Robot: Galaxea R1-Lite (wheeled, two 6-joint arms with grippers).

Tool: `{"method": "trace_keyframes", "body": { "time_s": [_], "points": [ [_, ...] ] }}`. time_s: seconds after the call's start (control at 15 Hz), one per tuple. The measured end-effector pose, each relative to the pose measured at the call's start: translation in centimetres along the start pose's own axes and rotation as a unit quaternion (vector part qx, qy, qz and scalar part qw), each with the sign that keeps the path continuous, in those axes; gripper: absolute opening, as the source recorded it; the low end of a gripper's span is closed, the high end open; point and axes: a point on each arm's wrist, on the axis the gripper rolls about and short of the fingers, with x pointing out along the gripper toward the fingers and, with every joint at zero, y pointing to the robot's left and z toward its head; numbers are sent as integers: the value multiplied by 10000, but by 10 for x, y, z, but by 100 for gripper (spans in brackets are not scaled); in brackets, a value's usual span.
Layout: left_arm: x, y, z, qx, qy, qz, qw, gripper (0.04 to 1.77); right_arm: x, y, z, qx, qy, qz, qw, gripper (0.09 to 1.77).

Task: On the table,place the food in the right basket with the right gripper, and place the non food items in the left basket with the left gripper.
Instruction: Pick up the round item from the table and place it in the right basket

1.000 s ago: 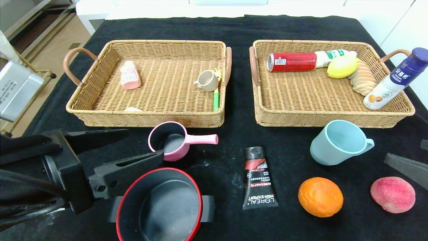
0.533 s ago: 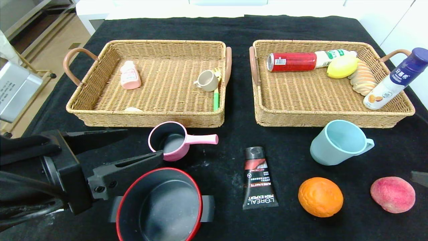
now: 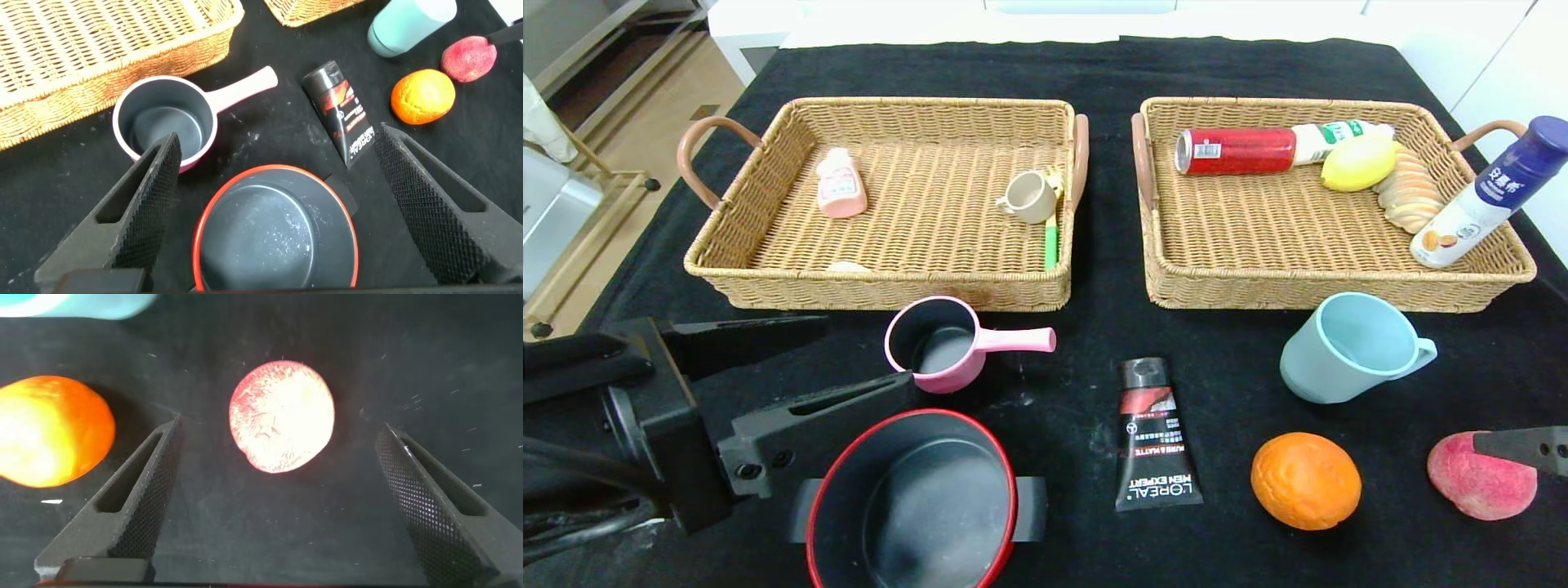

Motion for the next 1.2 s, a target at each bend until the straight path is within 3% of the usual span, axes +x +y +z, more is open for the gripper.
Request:
{"method": "trace_keyframes", "body": {
  "time_s": [0.33,0.6,1.2],
  "points": [
    [-3,-1,1,10,-49,-8,10000,172,26,-8,-2,185,501,-135,9985,171],
    [-5,-1,1,21,-74,-10,10000,172,49,-7,1,208,369,-68,9991,171],
    [-8,-1,3,36,-133,-13,9999,172,74,-6,-1,366,699,-129,9968,171]
  ]
}}
